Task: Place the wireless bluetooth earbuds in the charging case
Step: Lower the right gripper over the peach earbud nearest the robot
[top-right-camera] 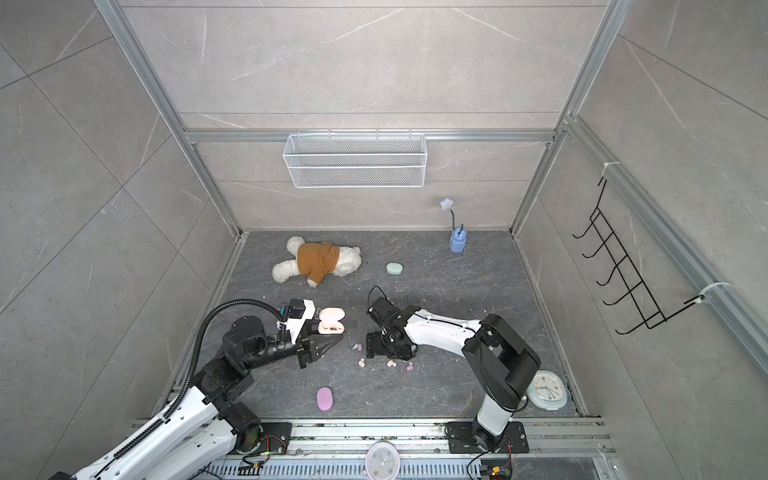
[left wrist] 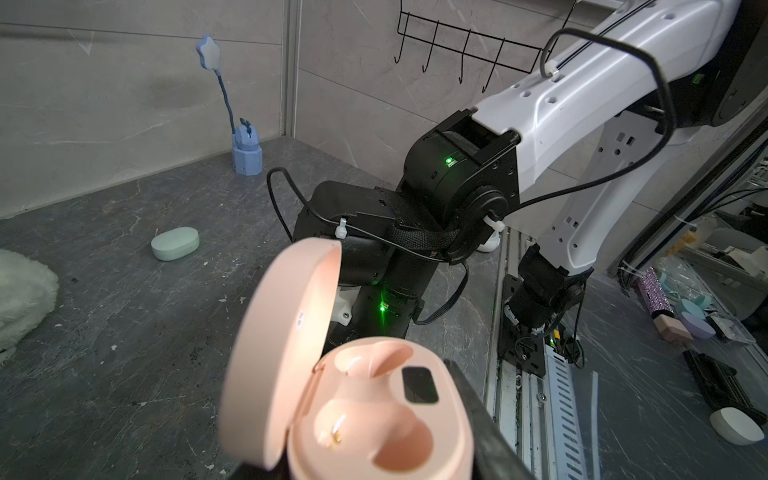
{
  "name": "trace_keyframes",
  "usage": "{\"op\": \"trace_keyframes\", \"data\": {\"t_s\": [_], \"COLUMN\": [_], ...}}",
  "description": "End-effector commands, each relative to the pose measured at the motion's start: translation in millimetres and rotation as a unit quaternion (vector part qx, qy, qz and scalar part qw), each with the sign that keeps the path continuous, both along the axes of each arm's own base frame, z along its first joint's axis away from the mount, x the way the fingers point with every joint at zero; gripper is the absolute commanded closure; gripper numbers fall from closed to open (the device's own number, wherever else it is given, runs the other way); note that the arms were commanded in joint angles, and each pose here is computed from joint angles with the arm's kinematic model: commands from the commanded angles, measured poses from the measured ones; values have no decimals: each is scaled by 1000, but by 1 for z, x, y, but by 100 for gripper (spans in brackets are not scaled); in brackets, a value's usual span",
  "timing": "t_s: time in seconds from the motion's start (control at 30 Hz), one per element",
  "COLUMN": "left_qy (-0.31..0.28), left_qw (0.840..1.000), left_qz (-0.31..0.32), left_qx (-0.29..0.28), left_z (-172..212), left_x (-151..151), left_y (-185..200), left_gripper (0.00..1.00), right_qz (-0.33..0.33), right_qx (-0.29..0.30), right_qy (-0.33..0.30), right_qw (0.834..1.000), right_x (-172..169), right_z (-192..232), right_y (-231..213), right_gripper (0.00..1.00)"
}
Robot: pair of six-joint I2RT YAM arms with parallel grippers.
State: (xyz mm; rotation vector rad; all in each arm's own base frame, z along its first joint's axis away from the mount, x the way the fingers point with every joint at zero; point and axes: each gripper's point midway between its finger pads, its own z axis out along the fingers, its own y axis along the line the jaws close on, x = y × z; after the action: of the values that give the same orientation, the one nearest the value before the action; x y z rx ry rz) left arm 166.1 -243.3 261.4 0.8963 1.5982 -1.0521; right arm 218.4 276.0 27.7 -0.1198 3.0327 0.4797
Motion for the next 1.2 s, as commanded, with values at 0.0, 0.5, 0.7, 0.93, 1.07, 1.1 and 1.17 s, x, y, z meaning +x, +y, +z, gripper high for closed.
{"op": "trace_keyframes", "data": {"t_s": [0.0, 0.5, 0.7, 0.93, 1.07, 1.1, 1.17], "left_qy": [-10, -9, -10, -11, -9, -9, -10], "left_qw": [1000, 1000, 1000, 1000, 1000, 1000, 1000], "left_qz": [5, 6, 6, 6, 6, 8, 6], "left_qx": [-11, -10, -10, -9, -10, -9, -10], "left_z": [8, 7, 7, 7, 7, 6, 7], "left_x": [-1, 0, 0, 1, 0, 1, 0], "left_y": [3, 3, 3, 3, 3, 3, 3], "left_gripper": [81, 81, 81, 81, 81, 81, 81], "right_qz": [5, -4, 1, 9, 13, 14, 18], "right_qx": [16, 25, 29, 34, 46, 49, 53], "right_qy": [9, 37, 40, 36, 28, 27, 27], "right_qw": [1000, 999, 999, 999, 998, 998, 998], "right_x": [-4, -40, -48, -46, -44, -43, -43], "right_z": [-2, -2, 2, 6, 15, 16, 19], "right_y": [4, 2, 4, 10, 14, 16, 19], "right_gripper": [12, 11, 11, 10, 10, 9, 9]}}
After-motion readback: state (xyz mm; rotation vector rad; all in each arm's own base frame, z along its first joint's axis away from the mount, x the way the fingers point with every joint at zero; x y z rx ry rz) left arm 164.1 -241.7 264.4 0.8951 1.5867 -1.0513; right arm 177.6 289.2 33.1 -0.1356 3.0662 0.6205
